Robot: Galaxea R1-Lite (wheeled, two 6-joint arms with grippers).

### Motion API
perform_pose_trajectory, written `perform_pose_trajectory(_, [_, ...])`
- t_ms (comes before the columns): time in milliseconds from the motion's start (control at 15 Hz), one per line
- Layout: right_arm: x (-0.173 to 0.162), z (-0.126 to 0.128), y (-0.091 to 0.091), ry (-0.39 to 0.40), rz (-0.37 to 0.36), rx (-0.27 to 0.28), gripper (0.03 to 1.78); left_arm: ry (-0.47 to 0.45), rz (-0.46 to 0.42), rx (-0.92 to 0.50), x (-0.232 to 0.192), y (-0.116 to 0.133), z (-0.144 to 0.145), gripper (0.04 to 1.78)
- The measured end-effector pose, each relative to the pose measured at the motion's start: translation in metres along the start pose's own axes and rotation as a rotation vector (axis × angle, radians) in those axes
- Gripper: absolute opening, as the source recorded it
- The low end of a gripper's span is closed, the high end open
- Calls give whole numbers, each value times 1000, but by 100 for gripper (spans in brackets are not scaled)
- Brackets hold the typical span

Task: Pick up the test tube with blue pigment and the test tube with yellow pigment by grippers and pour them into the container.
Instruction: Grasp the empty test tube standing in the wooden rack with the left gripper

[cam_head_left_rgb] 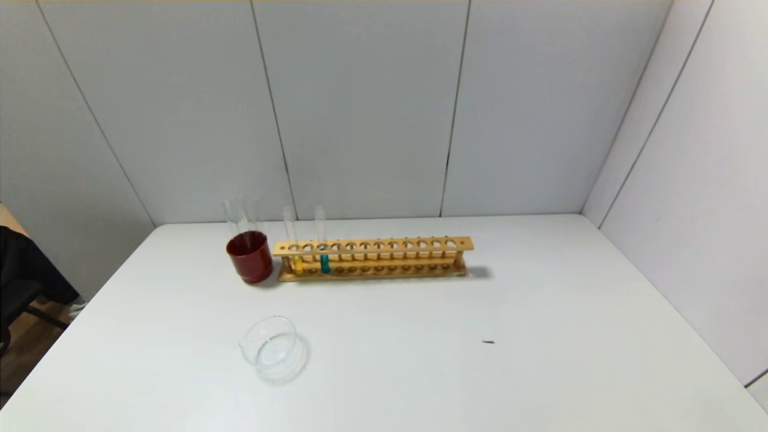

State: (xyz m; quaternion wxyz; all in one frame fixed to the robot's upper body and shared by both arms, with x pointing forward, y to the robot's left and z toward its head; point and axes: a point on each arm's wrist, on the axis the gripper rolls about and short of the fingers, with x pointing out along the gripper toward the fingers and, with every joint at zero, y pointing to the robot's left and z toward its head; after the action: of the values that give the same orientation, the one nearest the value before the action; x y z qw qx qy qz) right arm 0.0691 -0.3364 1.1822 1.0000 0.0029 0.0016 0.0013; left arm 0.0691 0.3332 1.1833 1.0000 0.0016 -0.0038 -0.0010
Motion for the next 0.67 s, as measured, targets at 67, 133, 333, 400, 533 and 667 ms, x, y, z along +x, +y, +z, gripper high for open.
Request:
perform_pose_trajectory(67, [0, 0, 0, 0, 0, 0, 175, 0, 0, 0, 0, 0, 0, 175])
perform_pose_trajectory(133, [0, 0, 0, 0, 0, 0, 175, 0, 0, 0, 0, 0, 0, 175])
perform_pose_trajectory(333, [0, 0, 0, 0, 0, 0, 175, 4, 1, 14, 0, 0, 0, 175])
perform_pose_trajectory(400, [0, 0, 0, 0, 0, 0, 175, 5, 2, 11, 0, 0, -1, 175])
perform_pose_trajectory(533, [0, 0, 0, 0, 0, 0, 175, 8, 2, 8, 0, 0, -1, 175])
perform_pose_trajectory(667, [0, 0, 0, 0, 0, 0, 175, 8, 2, 11, 0, 0, -1, 175])
